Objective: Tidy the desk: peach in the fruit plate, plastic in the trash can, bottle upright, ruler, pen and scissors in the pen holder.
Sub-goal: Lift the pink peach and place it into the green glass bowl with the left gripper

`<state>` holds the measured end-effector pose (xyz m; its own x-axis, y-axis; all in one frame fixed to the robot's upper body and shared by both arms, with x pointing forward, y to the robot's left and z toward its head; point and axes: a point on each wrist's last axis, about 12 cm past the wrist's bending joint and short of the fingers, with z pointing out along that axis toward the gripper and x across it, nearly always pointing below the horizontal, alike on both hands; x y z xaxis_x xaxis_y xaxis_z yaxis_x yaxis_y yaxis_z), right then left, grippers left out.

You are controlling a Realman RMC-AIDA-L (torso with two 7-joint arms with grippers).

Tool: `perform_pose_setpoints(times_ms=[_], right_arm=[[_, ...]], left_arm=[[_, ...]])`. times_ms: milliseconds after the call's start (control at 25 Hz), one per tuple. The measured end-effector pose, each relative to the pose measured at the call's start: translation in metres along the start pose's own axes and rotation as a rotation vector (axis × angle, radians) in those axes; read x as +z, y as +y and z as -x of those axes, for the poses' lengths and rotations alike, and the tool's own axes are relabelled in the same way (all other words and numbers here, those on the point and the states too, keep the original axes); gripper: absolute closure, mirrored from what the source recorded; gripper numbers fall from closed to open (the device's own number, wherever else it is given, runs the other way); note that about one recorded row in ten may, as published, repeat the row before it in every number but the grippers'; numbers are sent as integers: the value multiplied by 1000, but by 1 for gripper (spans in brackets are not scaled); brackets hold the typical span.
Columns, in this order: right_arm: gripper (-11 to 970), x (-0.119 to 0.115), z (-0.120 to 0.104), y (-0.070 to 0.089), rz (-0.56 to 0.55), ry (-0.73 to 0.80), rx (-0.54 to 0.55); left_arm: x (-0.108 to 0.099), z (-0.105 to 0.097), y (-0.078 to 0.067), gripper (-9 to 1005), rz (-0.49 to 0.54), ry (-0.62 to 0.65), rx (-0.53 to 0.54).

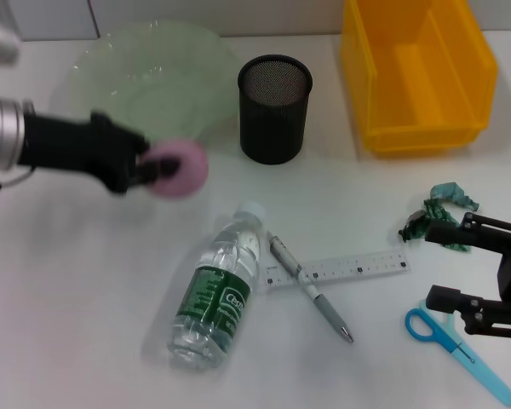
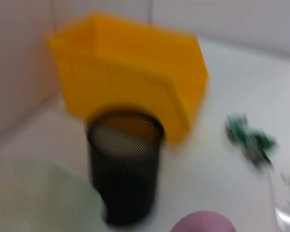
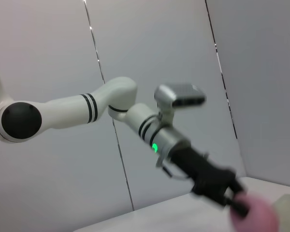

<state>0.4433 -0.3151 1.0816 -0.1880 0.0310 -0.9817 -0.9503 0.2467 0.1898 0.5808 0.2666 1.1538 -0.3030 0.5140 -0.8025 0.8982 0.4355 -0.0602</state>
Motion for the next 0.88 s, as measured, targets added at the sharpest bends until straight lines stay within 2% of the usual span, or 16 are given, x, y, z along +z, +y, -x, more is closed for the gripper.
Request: perform_pose_setpoints(times_ms=[120, 160, 240, 280, 360, 400, 440, 480, 600, 640, 840, 880], right_arm=[[208, -3, -2, 3, -10, -3, 7], [208, -4, -3, 4, -14, -5, 9], [208, -7, -4, 5, -24, -8, 12], [208, -8, -5, 6, -29, -9, 15], [208, -8, -5, 7, -30, -10, 15], [208, -9, -5, 7, -30, -12, 16], [209, -9, -5, 8, -28, -13, 16], [209, -9, -4, 8, -25, -16, 16], [209, -9, -4, 8, -25, -18, 16], [209, -9, -4, 8, -26, -18, 16], [209, -9, -5, 9, -27, -19, 16], [209, -9, -5, 9, -27, -19, 16]], left_arm=[[-1, 3, 2, 794, 13, -21, 2], [-4, 18, 13, 801, 108, -128, 5], [-4, 22, 17, 814, 138, -150, 4], [-4, 30, 24, 821, 202, -201, 0], [-4, 30, 24, 834, 202, -201, 0], [-3, 35, 30, 840, 247, -234, -5], [-3, 35, 30, 849, 247, -234, -5], [21, 48, 42, 859, 362, -205, -8], [30, 51, 47, 867, 422, -180, -15], [40, 52, 49, 857, 490, -158, 0], [41, 50, 51, 803, 534, -156, 13], [41, 50, 52, 753, 538, -155, 15]])
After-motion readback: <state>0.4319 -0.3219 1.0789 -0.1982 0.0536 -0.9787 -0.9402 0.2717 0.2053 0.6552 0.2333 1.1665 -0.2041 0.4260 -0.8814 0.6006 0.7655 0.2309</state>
